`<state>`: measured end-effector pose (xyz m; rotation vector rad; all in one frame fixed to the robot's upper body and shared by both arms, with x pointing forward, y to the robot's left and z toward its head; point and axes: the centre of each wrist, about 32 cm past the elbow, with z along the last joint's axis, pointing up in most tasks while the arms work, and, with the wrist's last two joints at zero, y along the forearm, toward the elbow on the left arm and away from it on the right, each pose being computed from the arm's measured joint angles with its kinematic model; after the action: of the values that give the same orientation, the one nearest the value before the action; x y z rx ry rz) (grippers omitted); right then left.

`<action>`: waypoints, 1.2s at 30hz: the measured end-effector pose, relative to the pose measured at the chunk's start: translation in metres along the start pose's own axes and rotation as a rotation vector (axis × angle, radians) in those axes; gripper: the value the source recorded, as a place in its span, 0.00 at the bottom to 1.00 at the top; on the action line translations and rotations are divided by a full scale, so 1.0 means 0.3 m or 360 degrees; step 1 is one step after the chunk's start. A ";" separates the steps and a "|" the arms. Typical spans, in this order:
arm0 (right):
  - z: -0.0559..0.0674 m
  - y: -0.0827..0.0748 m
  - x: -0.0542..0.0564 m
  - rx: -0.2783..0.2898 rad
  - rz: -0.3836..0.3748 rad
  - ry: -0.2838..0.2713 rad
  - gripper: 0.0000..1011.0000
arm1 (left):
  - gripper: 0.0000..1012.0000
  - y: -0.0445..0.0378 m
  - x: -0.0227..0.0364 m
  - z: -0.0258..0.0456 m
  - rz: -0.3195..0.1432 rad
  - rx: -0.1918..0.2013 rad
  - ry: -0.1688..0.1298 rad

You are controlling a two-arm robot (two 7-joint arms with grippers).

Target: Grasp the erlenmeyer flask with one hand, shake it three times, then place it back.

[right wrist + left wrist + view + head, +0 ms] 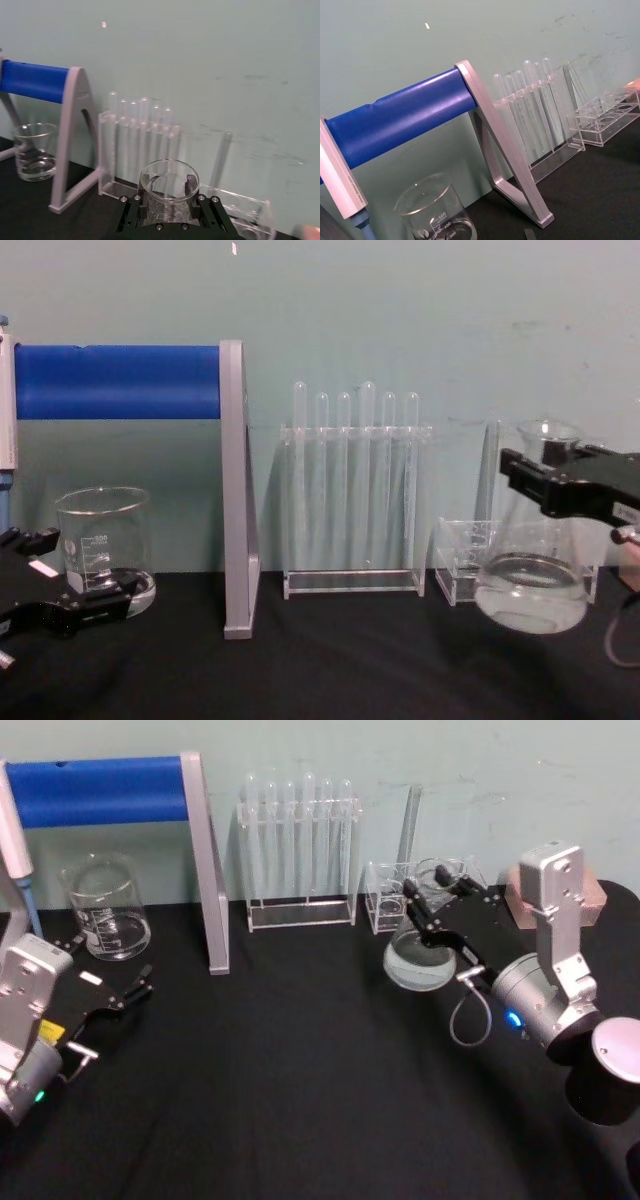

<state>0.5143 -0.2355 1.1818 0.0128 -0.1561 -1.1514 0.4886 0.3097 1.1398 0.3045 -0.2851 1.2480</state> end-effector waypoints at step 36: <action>0.005 0.022 -0.233 0.0021 0.0517 0.0108 0.44 | 0.99 0.000 0.000 0.000 0.0000 0.0000 0.0000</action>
<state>0.4922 -0.1691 1.1757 0.0366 -0.1010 -0.8249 0.4886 0.3097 1.1398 0.3044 -0.2851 1.2479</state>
